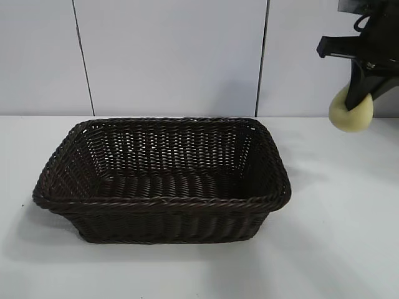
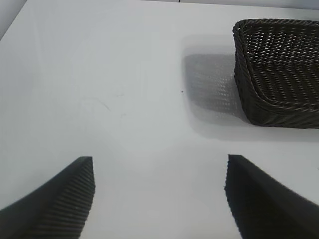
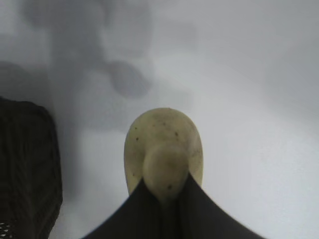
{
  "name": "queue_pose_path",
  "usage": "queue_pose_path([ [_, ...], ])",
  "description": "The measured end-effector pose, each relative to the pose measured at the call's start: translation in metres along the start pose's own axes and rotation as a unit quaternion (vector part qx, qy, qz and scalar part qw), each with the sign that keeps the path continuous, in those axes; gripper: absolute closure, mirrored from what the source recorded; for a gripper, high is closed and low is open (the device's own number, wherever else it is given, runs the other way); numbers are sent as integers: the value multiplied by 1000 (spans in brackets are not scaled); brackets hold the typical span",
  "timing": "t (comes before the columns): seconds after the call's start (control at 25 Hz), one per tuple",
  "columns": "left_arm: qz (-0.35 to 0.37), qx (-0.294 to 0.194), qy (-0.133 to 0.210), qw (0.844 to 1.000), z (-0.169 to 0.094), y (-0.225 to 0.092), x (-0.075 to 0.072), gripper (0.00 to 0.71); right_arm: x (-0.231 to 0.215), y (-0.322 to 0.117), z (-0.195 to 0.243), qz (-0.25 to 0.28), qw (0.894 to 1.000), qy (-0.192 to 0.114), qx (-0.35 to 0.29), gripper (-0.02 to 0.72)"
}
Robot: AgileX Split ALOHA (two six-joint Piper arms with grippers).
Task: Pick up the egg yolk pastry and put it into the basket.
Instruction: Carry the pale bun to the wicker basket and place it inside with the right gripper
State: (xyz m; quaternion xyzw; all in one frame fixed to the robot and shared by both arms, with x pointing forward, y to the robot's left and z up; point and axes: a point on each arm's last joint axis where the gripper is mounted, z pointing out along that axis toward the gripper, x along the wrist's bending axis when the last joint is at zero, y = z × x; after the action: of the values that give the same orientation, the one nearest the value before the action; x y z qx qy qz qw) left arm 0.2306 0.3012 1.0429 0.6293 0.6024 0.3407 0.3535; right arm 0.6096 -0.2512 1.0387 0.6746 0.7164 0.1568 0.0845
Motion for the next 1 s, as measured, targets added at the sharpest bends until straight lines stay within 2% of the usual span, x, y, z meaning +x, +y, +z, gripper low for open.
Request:
queue_pose_path([
  [0.28, 0, 0, 0, 1000, 0, 0, 0, 175, 63, -8, 1, -72, 997, 31, 1, 680],
  [0.64, 1, 0, 3, 1000, 0, 0, 0, 175, 151, -33, -3, -160, 983, 83, -26, 680],
  [0.84, 0, 0, 0, 1000, 0, 0, 0, 175, 177, -40, -2, -173, 978, 104, -50, 680],
  [1.0, 0, 0, 0, 1000, 0, 0, 0, 175, 184, -39, 16, -165, 979, 112, -50, 680],
])
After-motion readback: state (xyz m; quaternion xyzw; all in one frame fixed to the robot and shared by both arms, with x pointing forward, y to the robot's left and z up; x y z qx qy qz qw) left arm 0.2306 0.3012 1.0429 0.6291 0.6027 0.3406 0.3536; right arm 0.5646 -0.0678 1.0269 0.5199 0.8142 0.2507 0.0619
